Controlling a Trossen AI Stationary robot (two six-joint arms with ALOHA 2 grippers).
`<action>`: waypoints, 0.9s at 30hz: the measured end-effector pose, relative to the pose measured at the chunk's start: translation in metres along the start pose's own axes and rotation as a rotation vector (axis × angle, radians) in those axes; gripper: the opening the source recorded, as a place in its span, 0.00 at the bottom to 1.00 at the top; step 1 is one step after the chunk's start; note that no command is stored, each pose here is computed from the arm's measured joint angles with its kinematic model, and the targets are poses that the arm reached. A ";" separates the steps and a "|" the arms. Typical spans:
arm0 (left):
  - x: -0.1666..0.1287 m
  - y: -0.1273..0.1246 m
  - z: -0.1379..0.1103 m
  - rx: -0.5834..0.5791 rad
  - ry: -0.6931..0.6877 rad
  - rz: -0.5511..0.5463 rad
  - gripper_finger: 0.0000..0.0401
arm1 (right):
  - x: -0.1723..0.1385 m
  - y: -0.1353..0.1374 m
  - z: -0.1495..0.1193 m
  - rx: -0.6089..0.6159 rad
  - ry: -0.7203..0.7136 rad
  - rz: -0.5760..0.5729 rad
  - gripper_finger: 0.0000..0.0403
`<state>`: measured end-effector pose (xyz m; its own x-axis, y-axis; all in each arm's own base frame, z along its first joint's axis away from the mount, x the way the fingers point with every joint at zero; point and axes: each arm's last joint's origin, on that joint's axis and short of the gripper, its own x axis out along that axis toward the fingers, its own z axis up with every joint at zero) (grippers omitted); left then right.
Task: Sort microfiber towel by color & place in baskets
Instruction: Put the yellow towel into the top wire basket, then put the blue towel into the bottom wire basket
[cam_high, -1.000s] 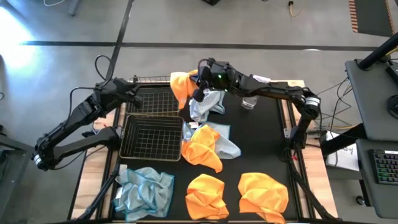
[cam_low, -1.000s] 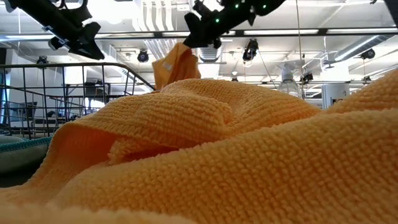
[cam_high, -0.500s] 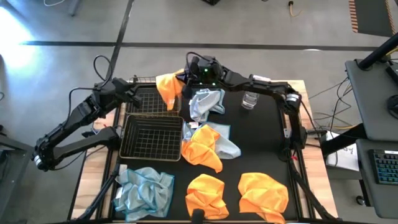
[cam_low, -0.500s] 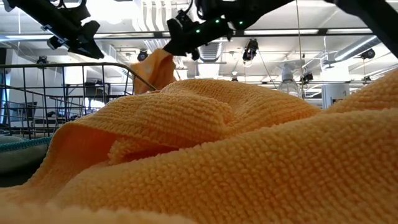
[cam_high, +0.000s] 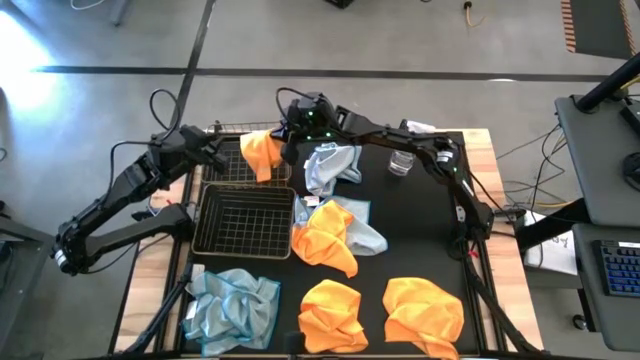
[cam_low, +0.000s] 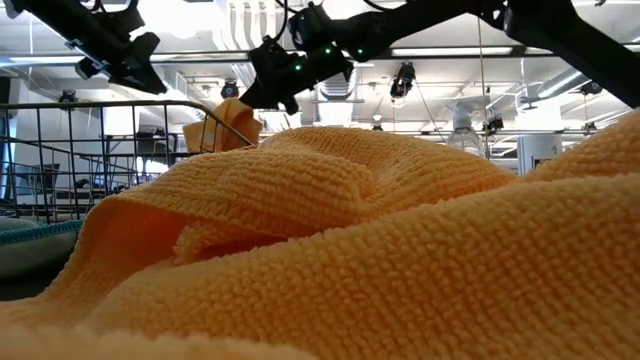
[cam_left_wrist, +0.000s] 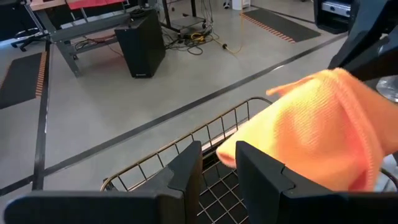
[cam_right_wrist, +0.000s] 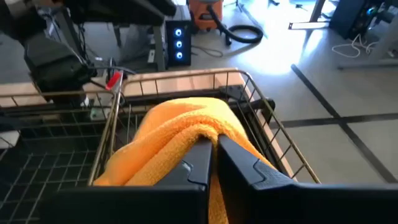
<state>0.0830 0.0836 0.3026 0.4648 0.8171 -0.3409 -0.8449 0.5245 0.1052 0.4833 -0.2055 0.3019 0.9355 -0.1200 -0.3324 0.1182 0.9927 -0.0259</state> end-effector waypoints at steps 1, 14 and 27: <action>0.000 0.000 0.000 0.000 0.000 0.000 0.21 | 0.000 0.000 -0.001 -0.005 0.012 0.002 0.07; -0.001 0.000 -0.001 0.001 0.003 0.000 0.21 | -0.021 0.007 -0.008 -0.004 0.245 0.065 0.33; -0.001 0.000 0.000 -0.001 -0.001 0.000 0.21 | -0.076 0.030 -0.037 0.119 0.839 0.182 0.28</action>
<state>0.0825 0.0831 0.3028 0.4653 0.8173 -0.3397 -0.8450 0.5244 0.1043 0.4034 -0.1663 0.2917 0.3937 0.1380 -0.9088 0.0681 0.9816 0.1786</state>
